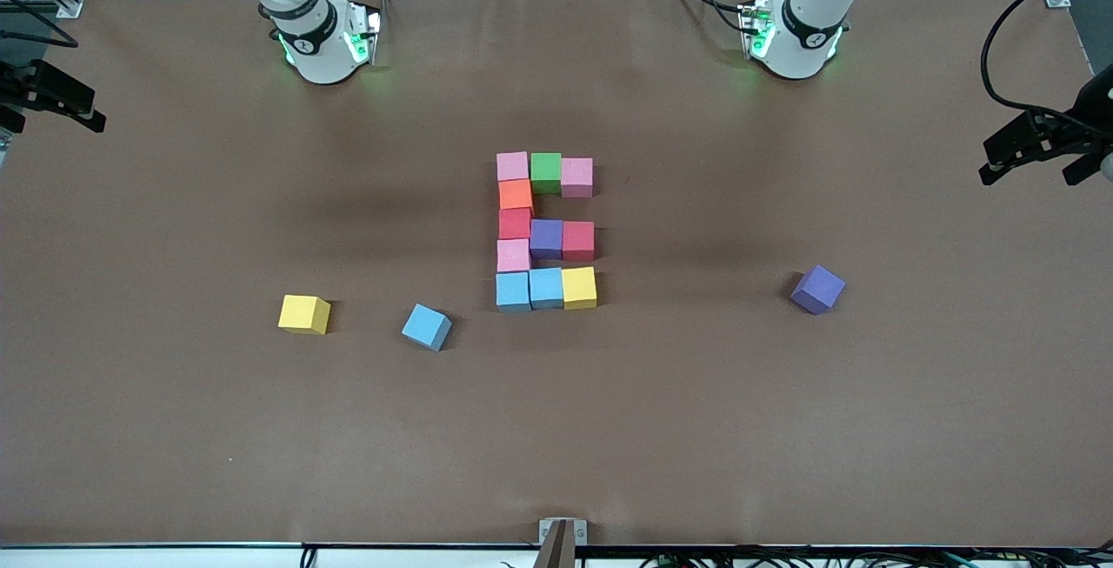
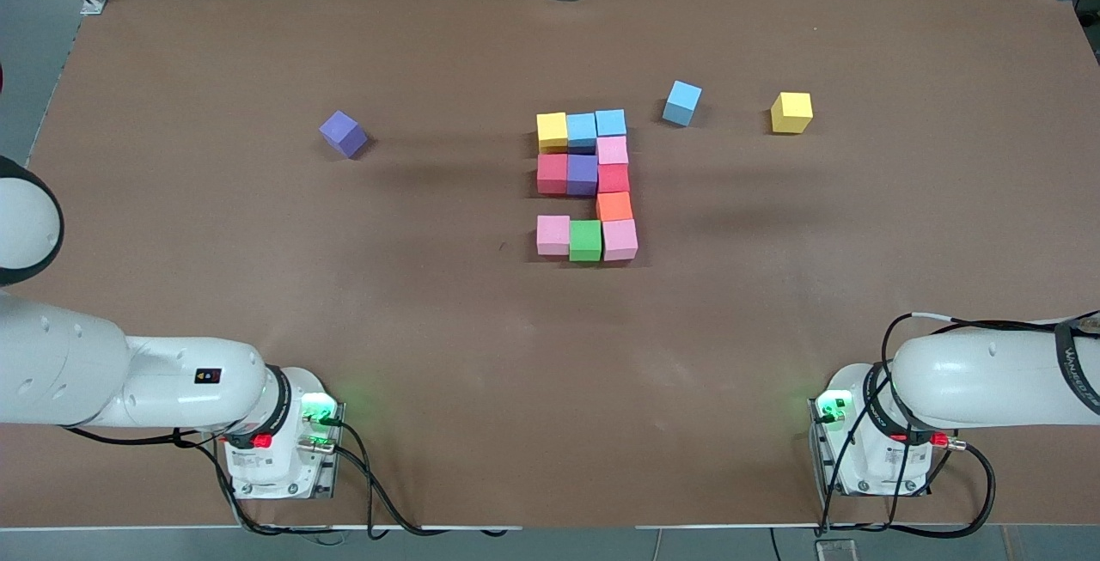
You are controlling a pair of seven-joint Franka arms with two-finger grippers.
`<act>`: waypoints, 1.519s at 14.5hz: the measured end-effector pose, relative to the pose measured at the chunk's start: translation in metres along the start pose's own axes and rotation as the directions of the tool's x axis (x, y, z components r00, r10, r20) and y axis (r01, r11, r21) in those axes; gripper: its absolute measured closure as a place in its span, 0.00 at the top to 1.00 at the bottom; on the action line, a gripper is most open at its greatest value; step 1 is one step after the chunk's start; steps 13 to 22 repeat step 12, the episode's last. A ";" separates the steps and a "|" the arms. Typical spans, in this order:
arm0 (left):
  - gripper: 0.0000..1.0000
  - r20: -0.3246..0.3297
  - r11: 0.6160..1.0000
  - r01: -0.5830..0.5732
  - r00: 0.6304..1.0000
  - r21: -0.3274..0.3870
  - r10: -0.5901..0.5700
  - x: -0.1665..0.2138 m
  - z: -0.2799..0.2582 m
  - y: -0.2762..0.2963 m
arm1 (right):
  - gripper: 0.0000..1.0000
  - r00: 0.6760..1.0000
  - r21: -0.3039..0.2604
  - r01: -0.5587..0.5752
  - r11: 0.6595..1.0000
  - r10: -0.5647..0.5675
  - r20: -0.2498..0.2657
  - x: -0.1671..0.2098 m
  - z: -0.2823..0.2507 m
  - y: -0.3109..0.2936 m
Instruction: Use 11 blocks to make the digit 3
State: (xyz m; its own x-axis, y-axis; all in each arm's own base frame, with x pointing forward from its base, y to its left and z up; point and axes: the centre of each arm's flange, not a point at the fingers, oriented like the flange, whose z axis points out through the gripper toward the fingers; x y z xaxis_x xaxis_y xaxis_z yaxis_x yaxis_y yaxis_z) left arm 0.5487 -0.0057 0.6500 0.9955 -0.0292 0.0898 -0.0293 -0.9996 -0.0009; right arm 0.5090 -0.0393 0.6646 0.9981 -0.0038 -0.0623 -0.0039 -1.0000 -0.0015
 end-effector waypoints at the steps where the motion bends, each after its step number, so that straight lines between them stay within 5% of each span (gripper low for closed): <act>1: 1.00 -0.002 1.000 -0.005 1.000 0.000 0.005 -0.001 -0.005 0.003 | 1.00 1.000 0.000 0.000 1.000 0.000 0.000 0.000 0.000 0.000; 22: 1.00 -0.008 1.000 -0.009 1.000 0.000 0.009 -0.001 -0.011 0.005 | 1.00 1.000 0.015 0.003 1.000 -0.002 -0.020 0.002 -0.002 -0.002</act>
